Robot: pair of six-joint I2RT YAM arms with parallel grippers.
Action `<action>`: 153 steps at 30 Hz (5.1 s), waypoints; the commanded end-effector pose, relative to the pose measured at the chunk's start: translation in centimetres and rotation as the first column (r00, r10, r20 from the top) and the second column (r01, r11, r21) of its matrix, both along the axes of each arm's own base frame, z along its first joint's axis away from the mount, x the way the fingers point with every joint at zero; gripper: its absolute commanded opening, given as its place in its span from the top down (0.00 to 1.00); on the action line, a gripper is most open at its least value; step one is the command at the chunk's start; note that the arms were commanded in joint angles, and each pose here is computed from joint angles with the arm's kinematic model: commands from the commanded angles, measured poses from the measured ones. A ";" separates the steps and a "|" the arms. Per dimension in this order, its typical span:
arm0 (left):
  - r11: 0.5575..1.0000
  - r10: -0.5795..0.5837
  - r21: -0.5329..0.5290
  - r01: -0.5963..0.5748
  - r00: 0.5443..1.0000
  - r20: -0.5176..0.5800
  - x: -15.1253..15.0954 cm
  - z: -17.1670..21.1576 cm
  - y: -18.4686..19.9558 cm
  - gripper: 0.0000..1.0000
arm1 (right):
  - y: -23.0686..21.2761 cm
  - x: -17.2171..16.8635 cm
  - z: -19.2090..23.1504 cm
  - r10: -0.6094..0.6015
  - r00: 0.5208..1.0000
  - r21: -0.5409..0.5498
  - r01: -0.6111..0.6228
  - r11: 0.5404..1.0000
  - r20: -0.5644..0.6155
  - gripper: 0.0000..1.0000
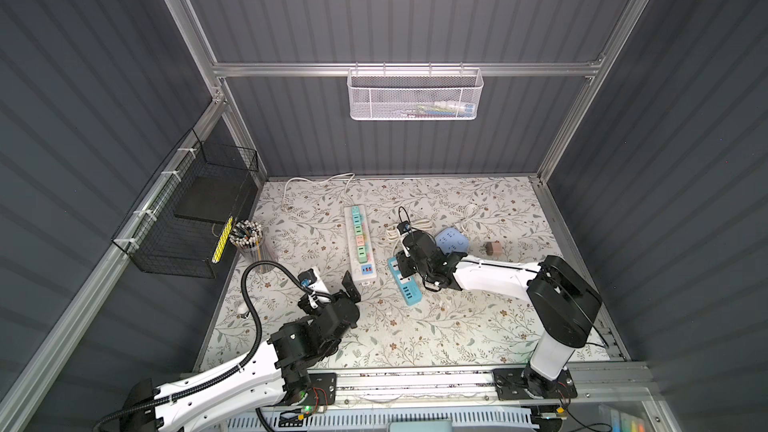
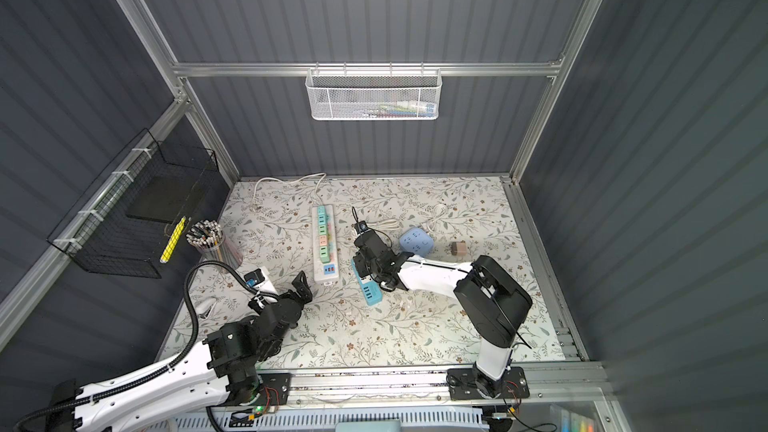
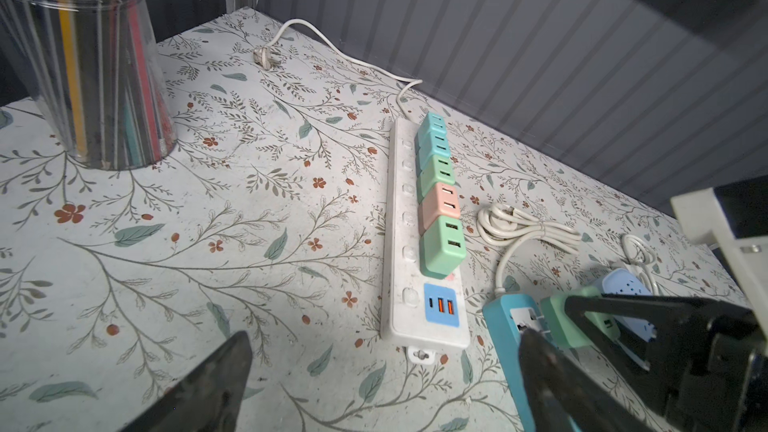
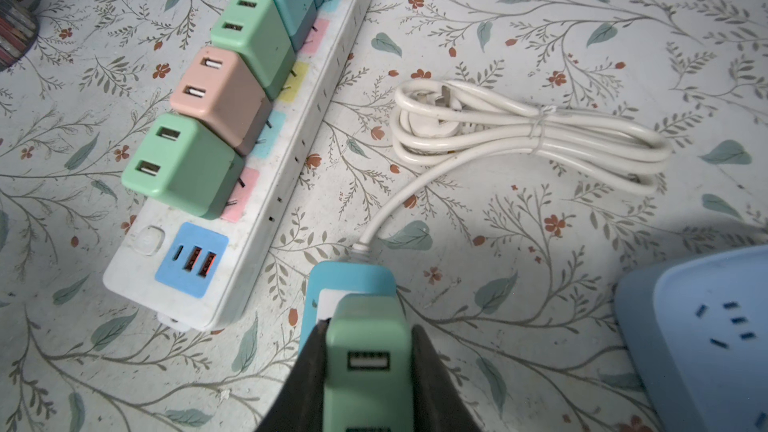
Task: Insert the plug
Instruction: 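Carry the green charger over the teal strip with the right while the left withdraws, then lower and press the green charger into a teal strip socket with the right gripper, then open the right gripper, move to the loose teal charger and grasp it, then lift the teal charger with the right gripper and carry it toward the teal strip, then set the teal charger down on the table and open the right gripper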
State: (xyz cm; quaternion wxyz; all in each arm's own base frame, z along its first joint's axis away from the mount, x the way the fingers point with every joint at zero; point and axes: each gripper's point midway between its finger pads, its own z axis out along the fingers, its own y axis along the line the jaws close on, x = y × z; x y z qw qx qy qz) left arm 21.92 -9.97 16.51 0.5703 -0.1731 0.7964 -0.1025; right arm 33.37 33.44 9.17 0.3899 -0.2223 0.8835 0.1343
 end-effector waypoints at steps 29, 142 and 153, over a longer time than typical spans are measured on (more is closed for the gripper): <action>0.997 0.044 0.060 -0.047 0.998 0.051 0.3 1.1 1.2 0.00 | -1.8 -2.8 -8.7 -0.061 0.978 -0.171 0.027 0.985 -0.201 0.85; 0.819 -0.525 0.224 0.529 0.847 -0.081 2.5 6.9 -14.0 0.00 | -12.9 -14.0 -7.5 -0.240 0.843 -0.211 0.155 0.965 -0.481 0.55; 0.814 -0.536 0.202 0.545 0.838 -0.102 2.5 6.5 -14.7 0.00 | -13.8 -14.6 -7.8 -0.299 0.820 -0.209 0.223 0.952 -0.488 0.26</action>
